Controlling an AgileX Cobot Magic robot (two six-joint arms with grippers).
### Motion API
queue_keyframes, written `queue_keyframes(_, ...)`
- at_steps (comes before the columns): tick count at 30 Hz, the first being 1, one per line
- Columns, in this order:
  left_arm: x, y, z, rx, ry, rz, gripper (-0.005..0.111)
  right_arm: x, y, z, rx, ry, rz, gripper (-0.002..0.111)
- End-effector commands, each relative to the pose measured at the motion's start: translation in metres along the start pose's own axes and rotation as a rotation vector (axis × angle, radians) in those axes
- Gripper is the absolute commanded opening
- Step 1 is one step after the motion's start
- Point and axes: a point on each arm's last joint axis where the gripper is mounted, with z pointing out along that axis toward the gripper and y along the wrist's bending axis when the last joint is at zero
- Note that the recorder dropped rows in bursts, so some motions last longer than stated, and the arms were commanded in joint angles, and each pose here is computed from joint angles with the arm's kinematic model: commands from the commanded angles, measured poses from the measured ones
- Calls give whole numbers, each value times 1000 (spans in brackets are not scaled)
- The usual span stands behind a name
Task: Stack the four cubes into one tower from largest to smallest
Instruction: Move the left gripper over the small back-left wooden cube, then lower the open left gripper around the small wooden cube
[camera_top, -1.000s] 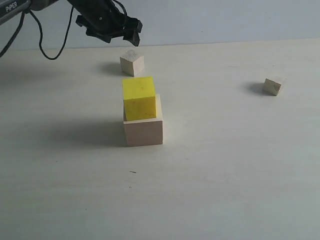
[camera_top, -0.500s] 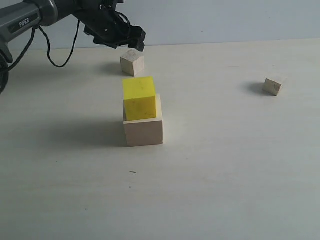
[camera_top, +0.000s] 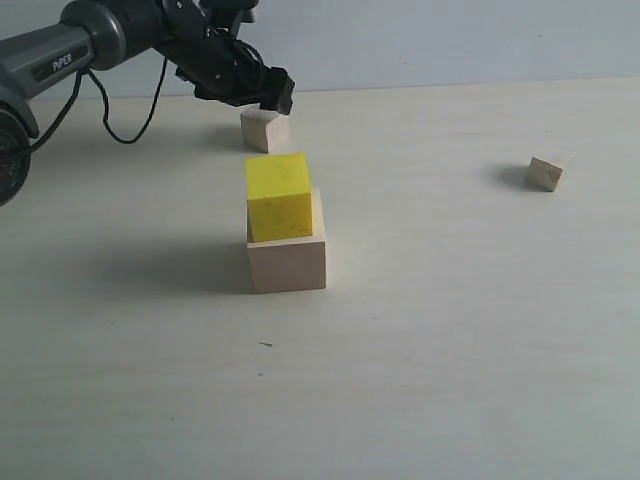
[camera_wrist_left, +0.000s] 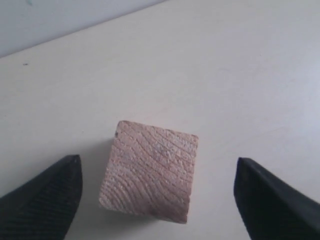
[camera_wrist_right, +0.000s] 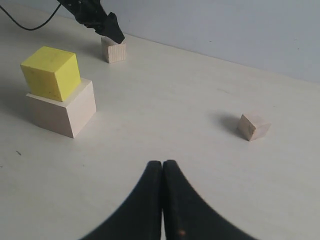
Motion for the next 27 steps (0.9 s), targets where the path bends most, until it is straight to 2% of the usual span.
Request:
queue_keyframes(1, -5, 4, -4, -3, -36, 7, 79, 0, 0, 0, -6, -17, -3, 0)
queue_keyframes(17, 11, 6, 15, 16, 17, 29, 75, 0, 1, 0, -6, -19, -5, 0)
queue_keyframes(19, 12, 6, 16, 19, 24, 27, 68, 0, 1, 0, -6, -19, -5, 0)
queue_keyframes(27, 13, 4, 15, 32, 42, 24, 7, 0, 1, 0, -6, -19, -5, 0)
